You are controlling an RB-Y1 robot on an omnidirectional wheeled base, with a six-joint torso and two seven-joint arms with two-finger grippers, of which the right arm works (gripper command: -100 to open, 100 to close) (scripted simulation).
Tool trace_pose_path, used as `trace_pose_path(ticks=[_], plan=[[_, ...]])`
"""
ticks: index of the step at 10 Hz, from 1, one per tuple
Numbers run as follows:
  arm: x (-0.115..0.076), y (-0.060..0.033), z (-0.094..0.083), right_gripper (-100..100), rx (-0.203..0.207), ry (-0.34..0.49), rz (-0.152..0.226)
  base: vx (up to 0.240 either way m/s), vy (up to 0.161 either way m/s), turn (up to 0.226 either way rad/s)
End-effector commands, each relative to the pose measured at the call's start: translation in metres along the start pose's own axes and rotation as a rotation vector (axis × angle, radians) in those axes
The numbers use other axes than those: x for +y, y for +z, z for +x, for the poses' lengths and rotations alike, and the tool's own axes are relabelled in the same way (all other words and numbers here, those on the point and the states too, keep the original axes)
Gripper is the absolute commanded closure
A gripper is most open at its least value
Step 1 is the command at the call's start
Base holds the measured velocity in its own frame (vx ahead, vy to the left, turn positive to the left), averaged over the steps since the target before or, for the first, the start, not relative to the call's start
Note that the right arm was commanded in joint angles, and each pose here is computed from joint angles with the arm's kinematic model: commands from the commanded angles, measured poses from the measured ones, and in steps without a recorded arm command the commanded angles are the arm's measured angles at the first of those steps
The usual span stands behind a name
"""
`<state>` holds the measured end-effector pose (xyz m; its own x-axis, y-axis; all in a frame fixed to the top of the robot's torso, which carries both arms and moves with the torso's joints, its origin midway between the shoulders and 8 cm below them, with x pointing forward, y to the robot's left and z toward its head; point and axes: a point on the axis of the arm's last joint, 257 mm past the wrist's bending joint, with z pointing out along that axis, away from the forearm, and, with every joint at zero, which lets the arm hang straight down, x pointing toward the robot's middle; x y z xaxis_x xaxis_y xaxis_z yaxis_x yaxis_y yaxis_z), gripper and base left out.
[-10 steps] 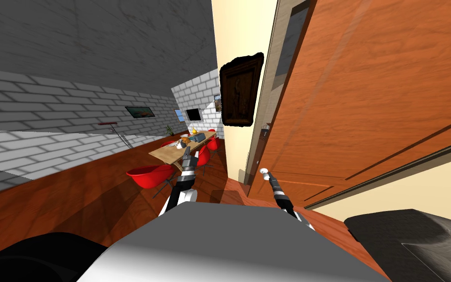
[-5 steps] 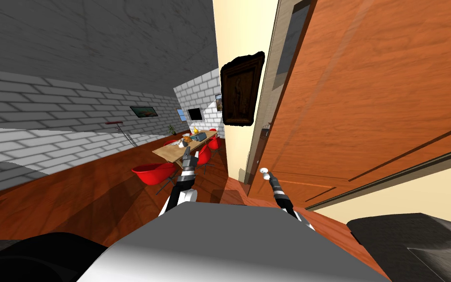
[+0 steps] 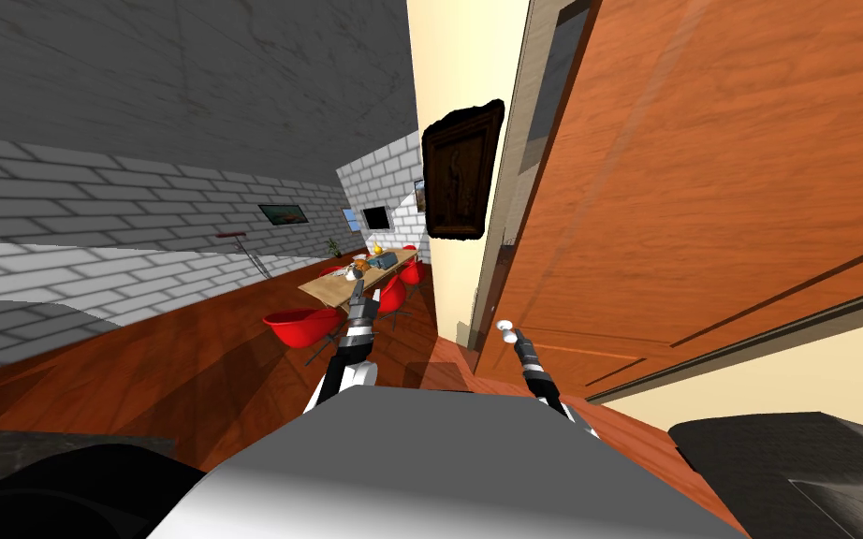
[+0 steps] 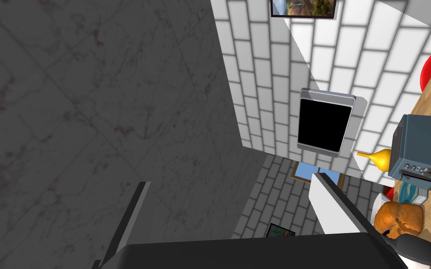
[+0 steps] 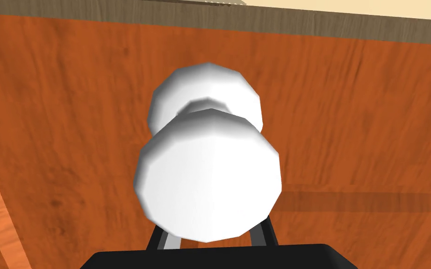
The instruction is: Pull the door open
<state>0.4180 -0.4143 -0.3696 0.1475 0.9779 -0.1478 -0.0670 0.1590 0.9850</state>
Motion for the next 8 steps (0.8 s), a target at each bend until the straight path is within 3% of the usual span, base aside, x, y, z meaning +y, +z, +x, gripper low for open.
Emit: trace_pose_path(ticks=[1, 3, 6, 8], plan=[[0.0065, 0.0065, 0.0171, 100, 0.02, 0.051, -0.022, -0.036, -0.025, 0.049], [0.0065, 0.0065, 0.0171, 100, 0.02, 0.051, -0.022, -0.011, -0.005, -0.005], [0.0064, 0.0093, 0.017, 100, 0.005, 0.164, -0.02, -0.048, -0.022, 0.074], [0.0064, 0.0093, 0.017, 100, 0.005, 0.164, -0.02, -0.005, -0.001, 0.005]])
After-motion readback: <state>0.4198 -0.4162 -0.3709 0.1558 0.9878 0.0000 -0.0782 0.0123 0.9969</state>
